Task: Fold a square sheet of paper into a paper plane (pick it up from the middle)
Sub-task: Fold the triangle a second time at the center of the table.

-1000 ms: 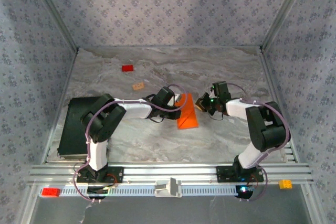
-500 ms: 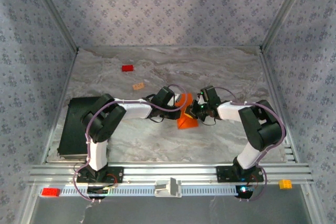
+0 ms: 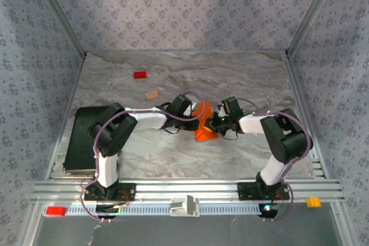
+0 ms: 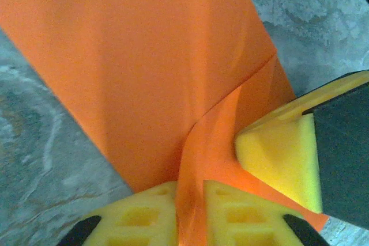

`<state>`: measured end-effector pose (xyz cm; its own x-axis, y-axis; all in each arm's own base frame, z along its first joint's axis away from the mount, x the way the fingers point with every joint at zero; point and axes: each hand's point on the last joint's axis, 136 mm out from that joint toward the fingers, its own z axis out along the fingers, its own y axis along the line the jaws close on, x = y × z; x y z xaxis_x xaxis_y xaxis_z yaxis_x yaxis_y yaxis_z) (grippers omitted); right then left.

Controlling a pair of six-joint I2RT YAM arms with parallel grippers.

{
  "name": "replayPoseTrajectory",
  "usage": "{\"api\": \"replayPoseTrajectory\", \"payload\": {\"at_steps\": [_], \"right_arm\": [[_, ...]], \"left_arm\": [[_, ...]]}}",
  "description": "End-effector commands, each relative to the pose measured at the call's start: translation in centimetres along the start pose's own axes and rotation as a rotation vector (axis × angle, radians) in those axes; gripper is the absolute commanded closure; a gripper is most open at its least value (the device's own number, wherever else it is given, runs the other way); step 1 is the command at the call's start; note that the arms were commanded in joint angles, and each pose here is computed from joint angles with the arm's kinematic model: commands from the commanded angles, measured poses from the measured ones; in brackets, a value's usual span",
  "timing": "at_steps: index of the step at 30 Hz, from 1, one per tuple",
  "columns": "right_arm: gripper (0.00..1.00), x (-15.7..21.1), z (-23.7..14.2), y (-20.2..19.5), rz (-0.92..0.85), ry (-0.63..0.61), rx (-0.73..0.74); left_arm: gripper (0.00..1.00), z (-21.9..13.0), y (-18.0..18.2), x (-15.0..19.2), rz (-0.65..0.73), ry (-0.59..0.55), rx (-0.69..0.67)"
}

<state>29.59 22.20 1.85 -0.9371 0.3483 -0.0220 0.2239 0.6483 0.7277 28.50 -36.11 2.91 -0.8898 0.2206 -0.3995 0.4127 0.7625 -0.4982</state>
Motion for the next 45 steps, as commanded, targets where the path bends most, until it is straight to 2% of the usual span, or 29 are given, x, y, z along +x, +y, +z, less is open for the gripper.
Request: {"api": "replayPoseTrajectory", "payload": {"at_steps": [1, 2, 5, 8, 13, 21, 34, 45], "right_arm": [[1.00, 1.5, 0.6, -4.1, 0.086, 0.025, 0.132], [1.00, 1.4, 0.6, -4.1, 0.088, 0.021, 0.133], [1.00, 1.3, 0.5, -4.2, 0.092, 0.018, 0.134], [1.00, 1.3, 0.4, -4.2, 0.095, 0.015, 0.135], [1.00, 1.3, 0.4, -4.2, 0.099, 0.017, 0.134], [1.00, 1.3, 0.3, -4.2, 0.100, 0.015, 0.131], [1.00, 1.3, 0.3, -4.5, 0.104, 0.014, 0.135], [1.00, 1.2, 0.1, -4.9, 0.110, 0.012, 0.142]], "left_arm": [[0.75, -2.9, -0.6, -2.3, -0.020, -0.056, -0.024], [0.71, -3.4, -0.8, -2.5, -0.032, -0.066, -0.027], [0.70, -4.3, -1.7, -2.5, -0.052, -0.067, 0.002], [0.77, -4.6, -3.7, -2.1, -0.055, -0.052, 0.091], [0.90, -3.3, -6.9, -0.2, -0.043, 0.057, 0.227], [0.92, -0.9, -7.5, 1.4, -0.088, 0.143, 0.291], [0.92, 1.2, -5.2, 3.3, -0.112, 0.199, 0.222], [0.92, 1.1, -3.8, 6.1, -0.145, 0.229, 0.197]]}}
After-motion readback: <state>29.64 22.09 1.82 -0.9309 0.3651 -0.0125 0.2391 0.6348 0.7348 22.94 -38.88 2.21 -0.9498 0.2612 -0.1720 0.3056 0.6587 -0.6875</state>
